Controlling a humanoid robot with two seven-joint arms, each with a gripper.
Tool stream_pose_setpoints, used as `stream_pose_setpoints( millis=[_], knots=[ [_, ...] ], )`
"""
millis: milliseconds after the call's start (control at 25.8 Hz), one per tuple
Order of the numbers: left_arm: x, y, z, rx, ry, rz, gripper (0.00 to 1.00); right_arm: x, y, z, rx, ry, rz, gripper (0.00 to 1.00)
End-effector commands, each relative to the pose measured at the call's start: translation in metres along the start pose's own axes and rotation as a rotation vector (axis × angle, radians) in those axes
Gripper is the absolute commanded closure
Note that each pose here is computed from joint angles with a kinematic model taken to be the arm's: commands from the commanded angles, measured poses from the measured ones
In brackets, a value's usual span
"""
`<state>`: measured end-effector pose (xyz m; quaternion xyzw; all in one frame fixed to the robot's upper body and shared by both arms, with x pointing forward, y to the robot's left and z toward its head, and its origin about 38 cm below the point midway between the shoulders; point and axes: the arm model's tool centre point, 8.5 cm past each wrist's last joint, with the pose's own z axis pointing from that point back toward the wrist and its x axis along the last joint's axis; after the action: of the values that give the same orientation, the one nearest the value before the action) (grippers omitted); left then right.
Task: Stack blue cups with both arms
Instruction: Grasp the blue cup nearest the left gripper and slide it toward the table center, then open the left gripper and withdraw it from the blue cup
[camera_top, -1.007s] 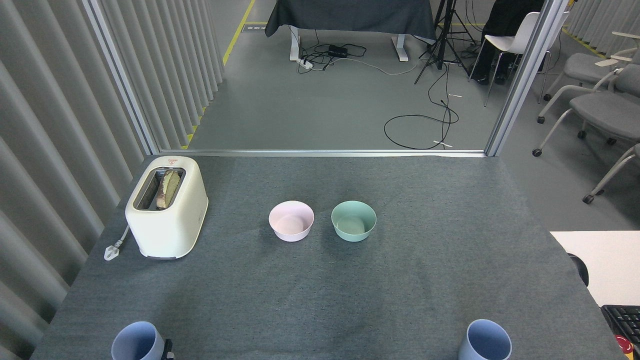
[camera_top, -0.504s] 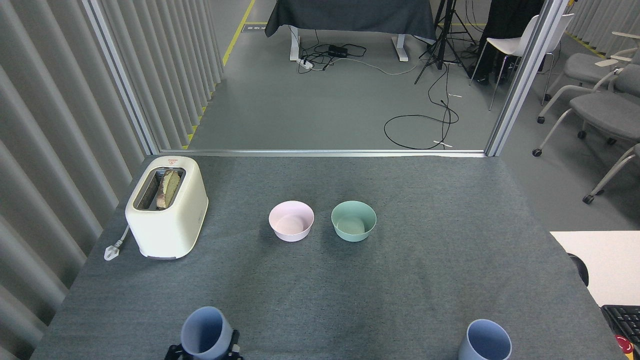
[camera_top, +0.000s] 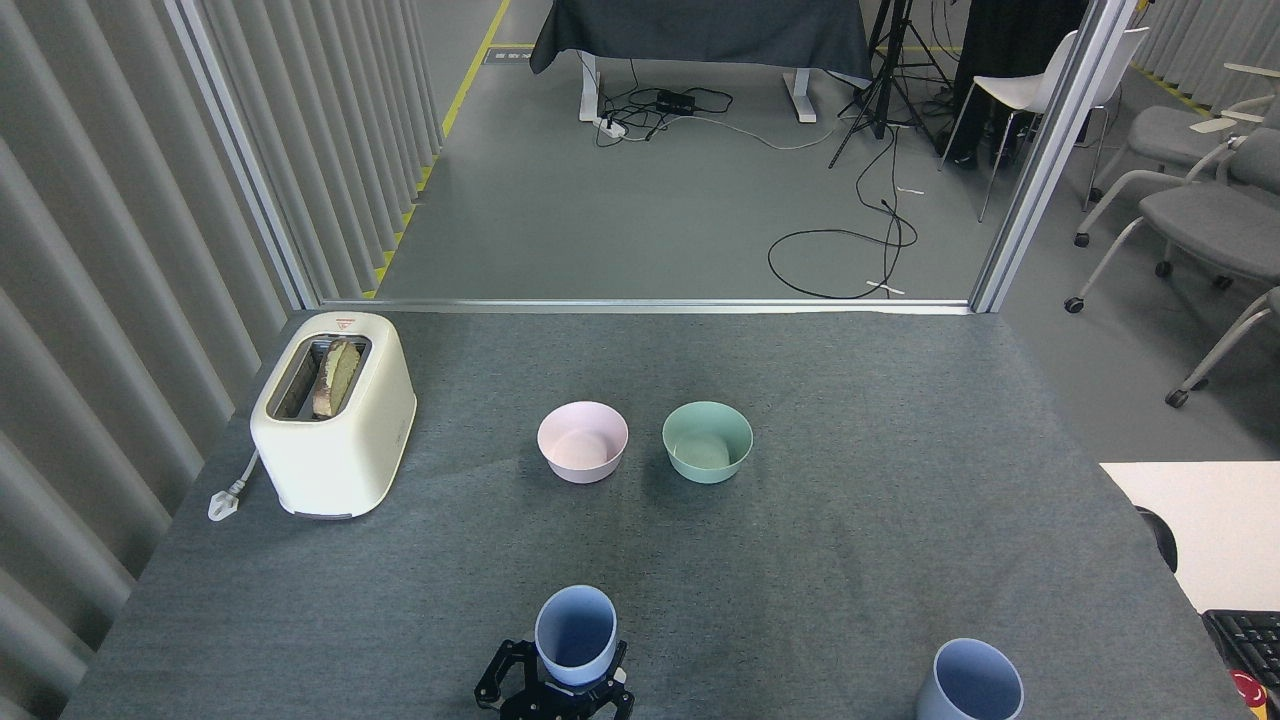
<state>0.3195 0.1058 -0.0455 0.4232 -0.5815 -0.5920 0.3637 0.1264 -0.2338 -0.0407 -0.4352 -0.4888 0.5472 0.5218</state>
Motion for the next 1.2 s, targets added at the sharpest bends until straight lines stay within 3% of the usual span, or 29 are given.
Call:
stream_pose_setpoints(
  millis=[0, 387, 542, 736, 1162],
  knots=[
    [0.0, -0.004, -0.002, -0.013, -0.006, -0.009, 0.47, 0.0, 0.0, 0.0, -0.003, -0.002, 0.001, 0.0],
    [-0.007, -0.009, -0.014, -0.029, 0.002, -0.032, 0.45, -0.001, 0.0, 0.0, -0.001, 0.0, 0.003, 0.0],
    [-0.008, -0.011, -0.011, -0.033, 0.009, -0.036, 0.2, 0.0, 0.0, 0.0, -0.001, -0.002, 0.0, 0.0],
    [-0.009, -0.015, -0.007, -0.047, 0.026, -0.032, 0.03, 0.0, 0.0, 0.0, -0.001, -0.003, 0.0, 0.0],
    [0.008, -0.018, 0.037, -0.057, 0.042, 0.028, 0.0, 0.0, 0.0, 0.0, -0.003, -0.002, -0.002, 0.0]
  ],
)
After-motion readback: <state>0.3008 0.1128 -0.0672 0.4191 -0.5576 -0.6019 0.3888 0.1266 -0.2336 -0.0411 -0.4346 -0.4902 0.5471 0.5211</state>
